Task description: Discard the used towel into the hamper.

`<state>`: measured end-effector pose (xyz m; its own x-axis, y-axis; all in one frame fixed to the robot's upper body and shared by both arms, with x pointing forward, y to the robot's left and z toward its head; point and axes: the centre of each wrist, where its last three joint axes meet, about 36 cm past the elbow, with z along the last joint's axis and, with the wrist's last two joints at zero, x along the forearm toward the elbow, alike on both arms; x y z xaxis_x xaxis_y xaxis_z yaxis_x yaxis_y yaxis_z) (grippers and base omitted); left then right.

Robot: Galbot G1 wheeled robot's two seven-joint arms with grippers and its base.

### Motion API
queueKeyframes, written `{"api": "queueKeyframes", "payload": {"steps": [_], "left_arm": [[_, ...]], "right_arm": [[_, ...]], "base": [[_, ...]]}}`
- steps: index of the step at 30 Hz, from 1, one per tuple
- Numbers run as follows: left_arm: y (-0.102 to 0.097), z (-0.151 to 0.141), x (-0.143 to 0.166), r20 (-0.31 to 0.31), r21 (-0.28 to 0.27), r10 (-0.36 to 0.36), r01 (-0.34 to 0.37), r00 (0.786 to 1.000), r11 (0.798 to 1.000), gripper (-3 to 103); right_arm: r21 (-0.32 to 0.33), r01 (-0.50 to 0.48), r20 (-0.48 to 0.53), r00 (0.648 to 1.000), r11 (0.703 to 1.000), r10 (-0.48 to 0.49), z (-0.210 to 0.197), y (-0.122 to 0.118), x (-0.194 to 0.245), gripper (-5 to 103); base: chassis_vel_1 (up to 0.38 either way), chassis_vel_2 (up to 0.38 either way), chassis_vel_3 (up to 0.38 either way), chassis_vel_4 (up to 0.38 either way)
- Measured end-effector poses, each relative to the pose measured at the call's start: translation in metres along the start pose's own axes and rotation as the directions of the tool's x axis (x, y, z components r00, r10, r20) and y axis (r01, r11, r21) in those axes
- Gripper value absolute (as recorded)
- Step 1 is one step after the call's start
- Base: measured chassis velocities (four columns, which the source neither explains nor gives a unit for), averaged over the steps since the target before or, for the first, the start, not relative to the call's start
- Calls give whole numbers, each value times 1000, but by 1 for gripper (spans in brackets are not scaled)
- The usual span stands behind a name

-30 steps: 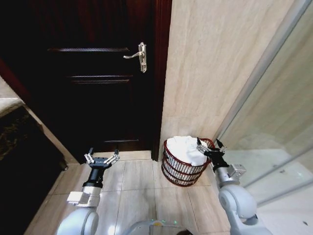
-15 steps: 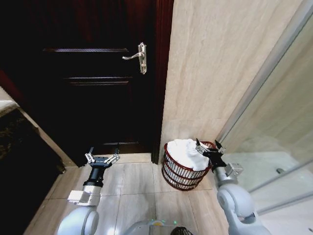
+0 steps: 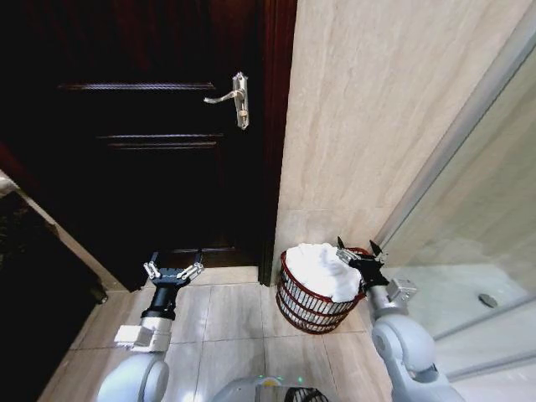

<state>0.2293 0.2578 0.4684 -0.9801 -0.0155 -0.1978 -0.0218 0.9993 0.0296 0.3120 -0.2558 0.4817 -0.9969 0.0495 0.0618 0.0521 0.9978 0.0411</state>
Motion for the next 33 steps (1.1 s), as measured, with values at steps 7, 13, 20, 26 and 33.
{"api": "queueKeyframes", "payload": {"steps": [7, 13, 20, 26, 33], "left_arm": [[0, 0, 1, -2, -1, 3, -3, 1000, 1000, 100], [-1, -2, 2, 4, -4, 6, -6, 1000, 1000, 100], [0, -1, 4, 34, -4, 6, -6, 999, 1000, 100], [0, -7, 7, 46, 0, -7, 7, 999, 1000, 100], [3, -7, 12, 57, -5, -29, 30, 998, 1000, 100]], "right_arm": [[-2, 0, -4, 1000, 1000, 0, 1, 0, 1, 100], [-30, 25, -99, 995, 999, -27, 9, -7, -7, 100], [-82, 57, -260, 963, 995, -77, 29, -23, -40, 100], [-114, 71, -361, 926, 991, -108, 38, -24, -65, 100], [-130, 74, -429, 895, 989, -124, 54, -22, -80, 100]], "base": [[0, 0, 0, 0], [0, 0, 0, 0], [0, 0, 0, 0], [0, 0, 0, 0], [0, 0, 0, 0]]}}
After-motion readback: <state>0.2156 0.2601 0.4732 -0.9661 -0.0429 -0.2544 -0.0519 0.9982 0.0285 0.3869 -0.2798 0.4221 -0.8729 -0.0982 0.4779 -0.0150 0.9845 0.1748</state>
